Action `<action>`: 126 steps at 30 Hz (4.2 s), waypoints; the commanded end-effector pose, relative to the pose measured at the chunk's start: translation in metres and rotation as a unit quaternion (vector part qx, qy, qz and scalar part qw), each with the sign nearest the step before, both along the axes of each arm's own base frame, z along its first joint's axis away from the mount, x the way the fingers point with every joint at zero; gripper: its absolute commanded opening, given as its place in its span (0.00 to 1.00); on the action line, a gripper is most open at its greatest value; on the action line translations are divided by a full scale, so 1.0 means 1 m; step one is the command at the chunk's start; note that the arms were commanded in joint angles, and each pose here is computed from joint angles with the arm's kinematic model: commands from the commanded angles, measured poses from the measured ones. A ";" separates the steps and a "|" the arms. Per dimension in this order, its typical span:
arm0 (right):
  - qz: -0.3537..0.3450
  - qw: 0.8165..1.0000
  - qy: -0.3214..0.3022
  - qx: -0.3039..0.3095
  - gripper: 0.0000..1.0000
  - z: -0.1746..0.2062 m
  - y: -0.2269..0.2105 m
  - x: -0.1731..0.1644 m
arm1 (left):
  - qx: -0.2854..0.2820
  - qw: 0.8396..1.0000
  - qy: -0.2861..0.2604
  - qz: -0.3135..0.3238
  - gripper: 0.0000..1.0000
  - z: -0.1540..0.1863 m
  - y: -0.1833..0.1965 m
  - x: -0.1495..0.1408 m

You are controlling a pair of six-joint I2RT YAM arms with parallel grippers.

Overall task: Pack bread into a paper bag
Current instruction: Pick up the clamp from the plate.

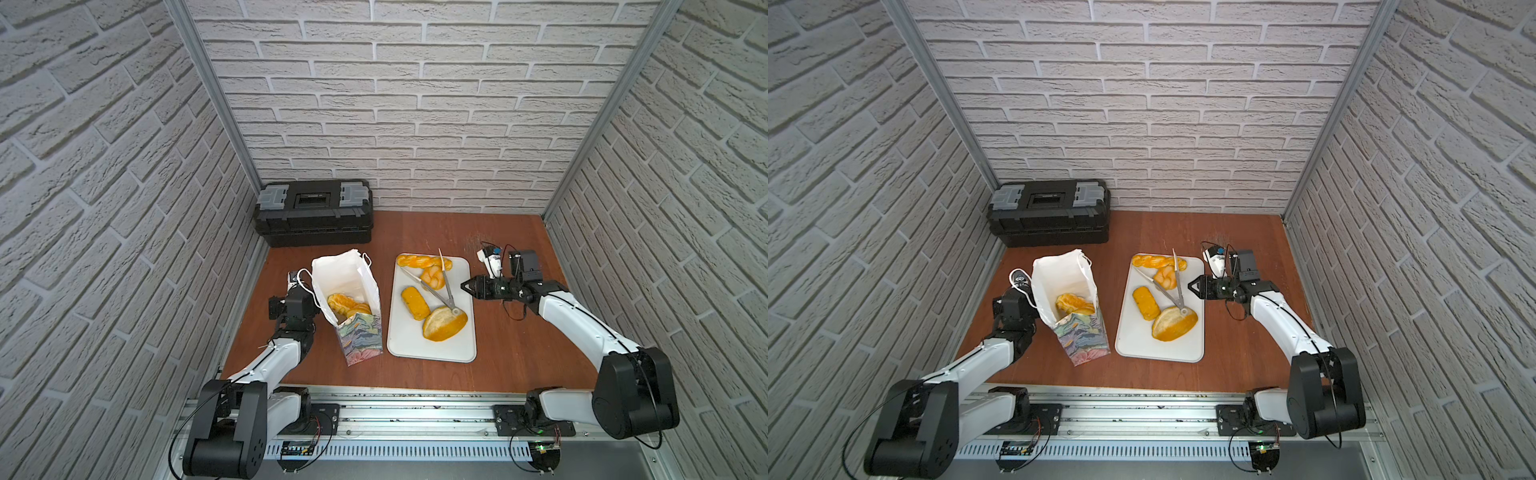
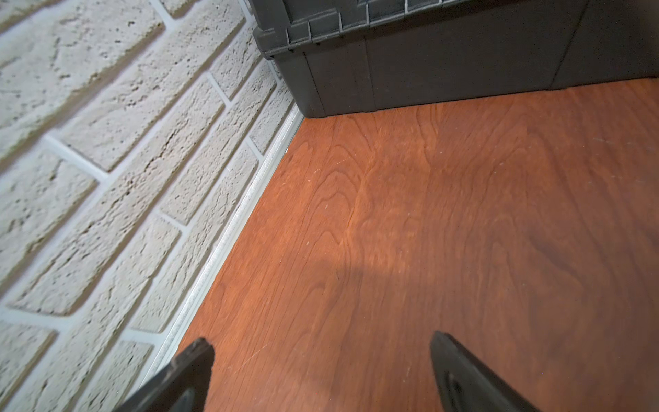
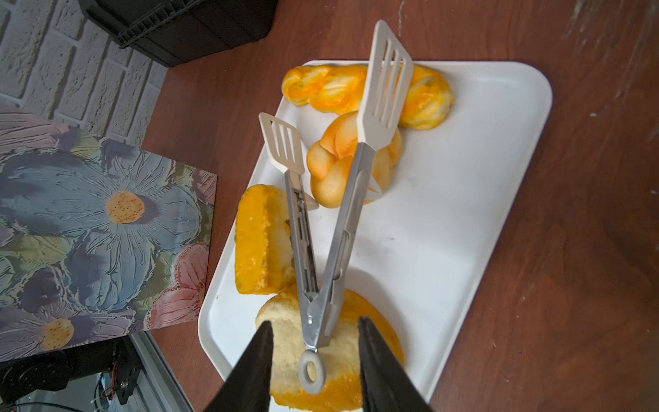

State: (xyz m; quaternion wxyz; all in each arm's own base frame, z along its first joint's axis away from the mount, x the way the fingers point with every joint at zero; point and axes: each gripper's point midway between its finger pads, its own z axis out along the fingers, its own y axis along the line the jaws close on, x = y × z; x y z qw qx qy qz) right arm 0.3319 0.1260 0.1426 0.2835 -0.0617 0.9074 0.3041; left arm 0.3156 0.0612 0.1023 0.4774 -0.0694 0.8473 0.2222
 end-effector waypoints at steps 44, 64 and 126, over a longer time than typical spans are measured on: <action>0.053 0.955 -0.091 -0.277 0.63 -0.005 0.027 0.008 | -0.001 1.000 -0.027 -0.005 0.98 0.011 -0.003 0.005; 0.080 0.936 -0.077 -0.335 0.66 -0.038 0.054 0.017 | -0.001 1.000 -0.029 -0.004 0.98 0.012 -0.002 0.005; 0.066 0.920 -0.062 -0.380 0.94 -0.078 0.066 0.051 | 0.001 1.000 -0.026 -0.003 0.98 0.011 -0.001 0.006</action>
